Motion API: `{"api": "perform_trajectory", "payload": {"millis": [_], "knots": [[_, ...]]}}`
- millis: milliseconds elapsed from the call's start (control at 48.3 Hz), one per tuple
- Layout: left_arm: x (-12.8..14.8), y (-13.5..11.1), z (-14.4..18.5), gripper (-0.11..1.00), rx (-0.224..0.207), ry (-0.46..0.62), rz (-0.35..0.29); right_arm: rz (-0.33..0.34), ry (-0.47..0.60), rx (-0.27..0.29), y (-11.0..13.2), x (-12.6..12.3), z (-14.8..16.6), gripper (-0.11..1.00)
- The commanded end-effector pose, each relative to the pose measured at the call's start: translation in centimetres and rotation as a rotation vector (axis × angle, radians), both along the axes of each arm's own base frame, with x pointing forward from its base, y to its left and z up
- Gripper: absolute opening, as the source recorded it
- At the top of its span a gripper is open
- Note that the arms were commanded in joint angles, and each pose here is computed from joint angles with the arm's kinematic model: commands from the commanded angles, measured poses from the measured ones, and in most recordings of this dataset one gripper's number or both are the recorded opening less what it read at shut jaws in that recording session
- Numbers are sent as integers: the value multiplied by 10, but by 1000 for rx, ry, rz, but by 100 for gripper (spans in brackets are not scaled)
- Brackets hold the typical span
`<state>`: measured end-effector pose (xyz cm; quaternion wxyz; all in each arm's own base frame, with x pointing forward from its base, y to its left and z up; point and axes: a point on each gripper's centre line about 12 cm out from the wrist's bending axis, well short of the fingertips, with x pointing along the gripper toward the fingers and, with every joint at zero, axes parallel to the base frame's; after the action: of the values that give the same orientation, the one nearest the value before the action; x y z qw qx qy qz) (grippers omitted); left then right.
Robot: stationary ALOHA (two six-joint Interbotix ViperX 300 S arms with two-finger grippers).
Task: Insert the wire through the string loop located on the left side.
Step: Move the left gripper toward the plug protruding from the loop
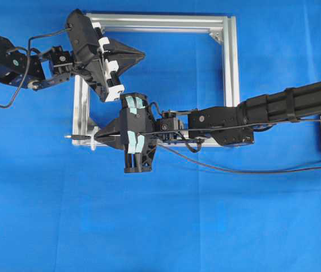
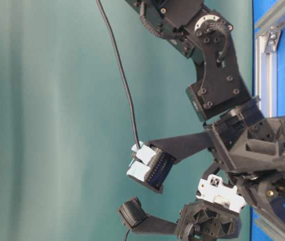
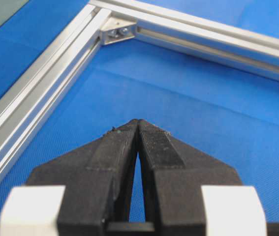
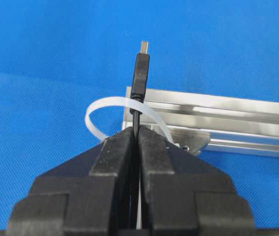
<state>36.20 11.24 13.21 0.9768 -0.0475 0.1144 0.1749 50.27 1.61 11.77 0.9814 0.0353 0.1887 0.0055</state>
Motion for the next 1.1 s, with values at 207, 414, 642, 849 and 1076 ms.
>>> {"api": "perform_trajectory", "payload": {"millis": [207, 414, 642, 849, 1076], "knots": [[5, 0, 17, 0, 17, -54, -5, -2, -45, -1, -1, 6, 17, 1], [-3, 0, 14, 0, 13, -38, 1, 0, -43, -1, -1, 5, 17, 1], [-31, 0, 11, 0, 7, -14, 24, -2, -41, -1, -1, 5, 16, 1], [-67, -2, 0, 0, -5, 31, 53, -2, -43, 0, -1, 5, 17, 1], [-100, -4, -7, 0, -8, 61, 82, 0, -38, -1, -1, 4, 15, 1]]}}
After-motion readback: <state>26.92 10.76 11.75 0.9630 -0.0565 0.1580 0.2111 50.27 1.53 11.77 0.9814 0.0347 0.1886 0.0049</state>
